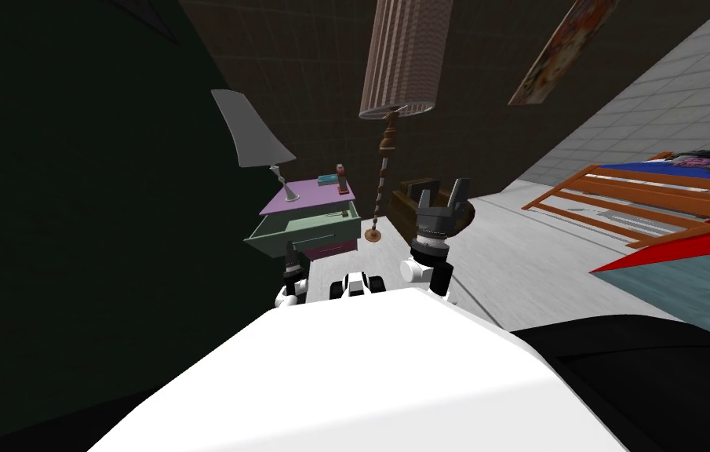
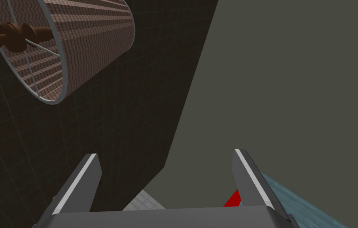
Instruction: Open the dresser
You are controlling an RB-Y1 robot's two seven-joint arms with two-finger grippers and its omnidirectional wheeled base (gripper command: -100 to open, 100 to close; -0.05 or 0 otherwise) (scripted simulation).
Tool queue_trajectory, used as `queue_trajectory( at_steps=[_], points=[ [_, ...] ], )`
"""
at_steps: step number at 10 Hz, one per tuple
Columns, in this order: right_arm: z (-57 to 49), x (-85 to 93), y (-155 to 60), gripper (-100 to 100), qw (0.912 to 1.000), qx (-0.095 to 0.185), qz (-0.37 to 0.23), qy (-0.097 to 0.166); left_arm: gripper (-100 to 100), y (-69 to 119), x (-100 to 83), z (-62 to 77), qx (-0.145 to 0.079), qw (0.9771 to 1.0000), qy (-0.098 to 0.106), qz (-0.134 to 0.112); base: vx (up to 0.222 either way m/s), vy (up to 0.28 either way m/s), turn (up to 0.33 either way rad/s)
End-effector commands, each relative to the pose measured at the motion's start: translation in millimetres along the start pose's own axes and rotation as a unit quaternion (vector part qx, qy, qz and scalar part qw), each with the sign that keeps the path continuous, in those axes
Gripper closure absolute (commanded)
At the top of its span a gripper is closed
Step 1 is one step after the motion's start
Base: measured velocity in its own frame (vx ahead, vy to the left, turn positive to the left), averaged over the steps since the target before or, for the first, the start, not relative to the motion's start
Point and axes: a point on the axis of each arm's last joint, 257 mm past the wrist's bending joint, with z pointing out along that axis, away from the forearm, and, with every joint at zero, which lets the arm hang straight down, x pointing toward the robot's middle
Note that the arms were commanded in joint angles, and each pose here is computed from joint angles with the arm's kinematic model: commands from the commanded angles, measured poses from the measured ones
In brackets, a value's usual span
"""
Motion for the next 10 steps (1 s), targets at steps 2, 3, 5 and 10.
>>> queue_trajectory(
  at_steps=[2,3,5,10],
  points=[
    [0.0,0.0,0,0,1.0000,0.000,0.000,0.000,-100,4.4,-7.8,31.3,-0.002,1.0000,0.001,-0.005,-0.056,-0.029,0.012],
    [0.0,0.0,0,0,1.0000,0.000,0.000,0.000,-100,4.7,-9.7,39.9,-0.002,1.0000,0.001,-0.006,-0.051,-0.029,0.015],
    [0.0,0.0,0,0,1.0000,0.000,0.000,0.000,-100,4.7,-13.6,57.0,-0.002,1.0000,0.000,-0.008,-0.066,-0.026,0.017],
    [0.0,0.0,0,0,1.0000,0.000,0.000,0.000,0,13.0,-9.6,54.9,-0.017,0.9998,0.005,-0.013,-0.016,-0.005,0.000]
  ],
)
